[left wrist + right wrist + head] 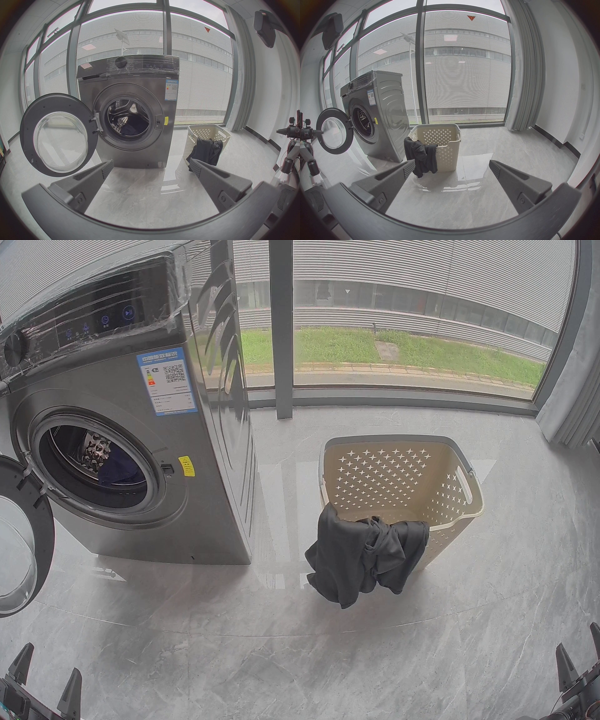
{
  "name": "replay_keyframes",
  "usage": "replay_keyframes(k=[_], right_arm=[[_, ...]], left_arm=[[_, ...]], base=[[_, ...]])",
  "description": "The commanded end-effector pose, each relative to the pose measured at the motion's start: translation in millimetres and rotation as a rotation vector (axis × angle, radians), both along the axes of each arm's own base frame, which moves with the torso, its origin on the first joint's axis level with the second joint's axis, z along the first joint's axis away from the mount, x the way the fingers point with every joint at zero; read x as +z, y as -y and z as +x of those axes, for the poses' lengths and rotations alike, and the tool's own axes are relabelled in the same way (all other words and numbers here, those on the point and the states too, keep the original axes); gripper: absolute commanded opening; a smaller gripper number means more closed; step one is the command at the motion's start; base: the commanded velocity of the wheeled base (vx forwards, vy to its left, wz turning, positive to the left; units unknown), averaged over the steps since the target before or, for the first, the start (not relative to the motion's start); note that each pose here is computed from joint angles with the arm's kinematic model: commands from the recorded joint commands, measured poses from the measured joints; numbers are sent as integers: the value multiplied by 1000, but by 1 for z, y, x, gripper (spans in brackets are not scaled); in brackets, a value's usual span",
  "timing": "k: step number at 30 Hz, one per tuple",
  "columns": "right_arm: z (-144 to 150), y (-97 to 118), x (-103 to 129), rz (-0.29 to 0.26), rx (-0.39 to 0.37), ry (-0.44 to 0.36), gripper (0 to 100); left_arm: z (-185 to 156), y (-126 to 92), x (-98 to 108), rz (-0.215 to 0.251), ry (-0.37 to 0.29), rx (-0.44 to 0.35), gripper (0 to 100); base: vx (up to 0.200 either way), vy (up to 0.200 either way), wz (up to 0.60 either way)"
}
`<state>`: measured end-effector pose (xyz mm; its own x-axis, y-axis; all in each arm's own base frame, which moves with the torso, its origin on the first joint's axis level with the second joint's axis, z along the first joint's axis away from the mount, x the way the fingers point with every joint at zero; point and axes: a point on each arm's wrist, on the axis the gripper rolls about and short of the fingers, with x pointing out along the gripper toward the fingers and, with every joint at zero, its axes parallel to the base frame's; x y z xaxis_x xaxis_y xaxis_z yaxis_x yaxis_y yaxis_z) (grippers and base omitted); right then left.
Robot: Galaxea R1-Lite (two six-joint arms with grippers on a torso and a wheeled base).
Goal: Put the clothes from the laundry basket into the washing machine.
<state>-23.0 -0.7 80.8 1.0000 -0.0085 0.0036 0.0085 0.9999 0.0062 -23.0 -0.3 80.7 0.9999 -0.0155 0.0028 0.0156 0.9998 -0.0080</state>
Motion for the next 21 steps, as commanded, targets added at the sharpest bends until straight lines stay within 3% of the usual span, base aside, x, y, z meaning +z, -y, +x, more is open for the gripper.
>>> replay_keyframes(k=[1, 5, 8, 10, 12, 13, 14, 15, 16, 21], right_arm=[[0, 0, -5, 3, -1, -2, 100], [-1, 0, -1, -4, 1, 18, 100], [-13, 0, 42, 0, 16, 153, 100], [-11, 0, 55, 0, 21, 127, 100], [10, -1, 77, 3, 84, -18, 100], [11, -1, 77, 4, 88, -25, 100], [31, -2, 81, 17, 139, -141, 100], [36, -3, 82, 20, 147, -168, 100], [52, -5, 83, 19, 167, -245, 100], [108, -22, 84, 0, 295, -384, 100]], left_arm=[[0, 0, -5, -1, -1, -1, 100], [0, 0, -5, 0, -3, 0, 100], [0, 0, -5, 0, -3, -1, 100], [0, 0, -5, 2, -3, -1, 100], [0, 0, -5, 2, -3, -1, 100], [0, 0, -5, 2, -3, -1, 100], [0, 0, -5, 2, -3, -1, 100], [0, 0, -5, 0, -3, -1, 100], [0, 0, -5, 0, -3, -1, 100], [0, 0, -5, -1, -3, -1, 100]], base=[[0, -200, 0], [0, -150, 0], [0, 0, 0], [0, 0, 0], [0, 0, 0], [0, 0, 0], [0, 0, 0], [0, 0, 0], [0, 0, 0], [0, 0, 0]])
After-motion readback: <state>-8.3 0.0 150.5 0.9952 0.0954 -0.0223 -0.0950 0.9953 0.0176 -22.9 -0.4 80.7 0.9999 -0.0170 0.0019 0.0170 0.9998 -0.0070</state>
